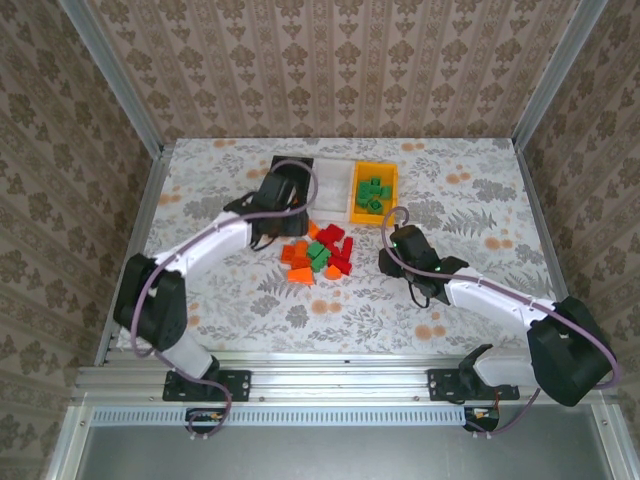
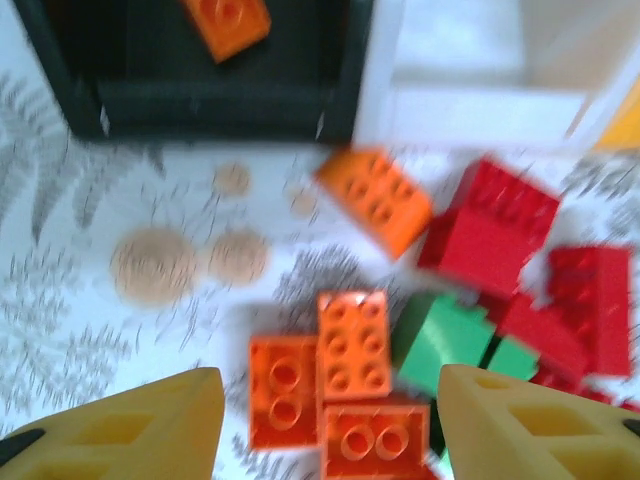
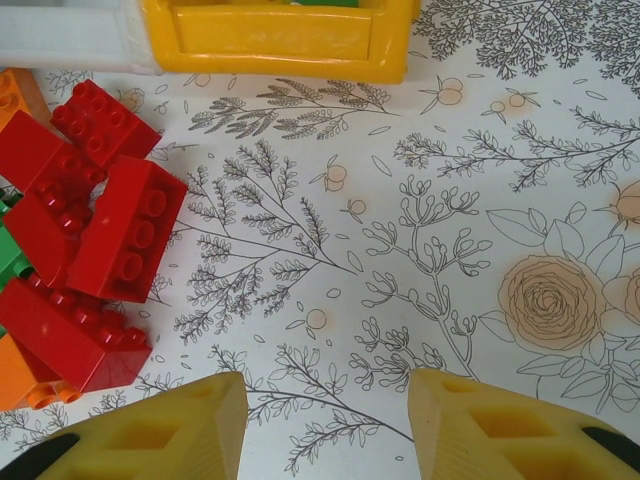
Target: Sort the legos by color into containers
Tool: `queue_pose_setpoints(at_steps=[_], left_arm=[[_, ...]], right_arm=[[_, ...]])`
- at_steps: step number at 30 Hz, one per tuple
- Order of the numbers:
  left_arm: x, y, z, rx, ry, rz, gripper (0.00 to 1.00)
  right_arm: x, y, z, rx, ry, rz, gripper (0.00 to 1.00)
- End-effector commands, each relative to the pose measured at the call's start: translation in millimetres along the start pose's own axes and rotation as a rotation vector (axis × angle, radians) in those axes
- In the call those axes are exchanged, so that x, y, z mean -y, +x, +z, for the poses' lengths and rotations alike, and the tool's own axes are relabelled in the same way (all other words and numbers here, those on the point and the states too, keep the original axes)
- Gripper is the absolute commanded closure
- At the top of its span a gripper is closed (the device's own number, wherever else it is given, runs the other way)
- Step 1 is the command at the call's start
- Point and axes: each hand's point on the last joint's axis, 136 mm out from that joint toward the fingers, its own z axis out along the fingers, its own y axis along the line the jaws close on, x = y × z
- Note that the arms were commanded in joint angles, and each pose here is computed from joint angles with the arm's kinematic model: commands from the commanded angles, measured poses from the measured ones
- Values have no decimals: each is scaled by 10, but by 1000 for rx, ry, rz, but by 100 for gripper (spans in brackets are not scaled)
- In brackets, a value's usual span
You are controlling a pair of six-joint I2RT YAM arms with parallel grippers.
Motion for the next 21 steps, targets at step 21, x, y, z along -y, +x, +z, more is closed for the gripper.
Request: queue_pose_setpoints(at_steps=[21], left_arm=[[-478,678,568,-98,-65,-93,49]], right_arm=[[17,29,81,-9,8,-22,52]])
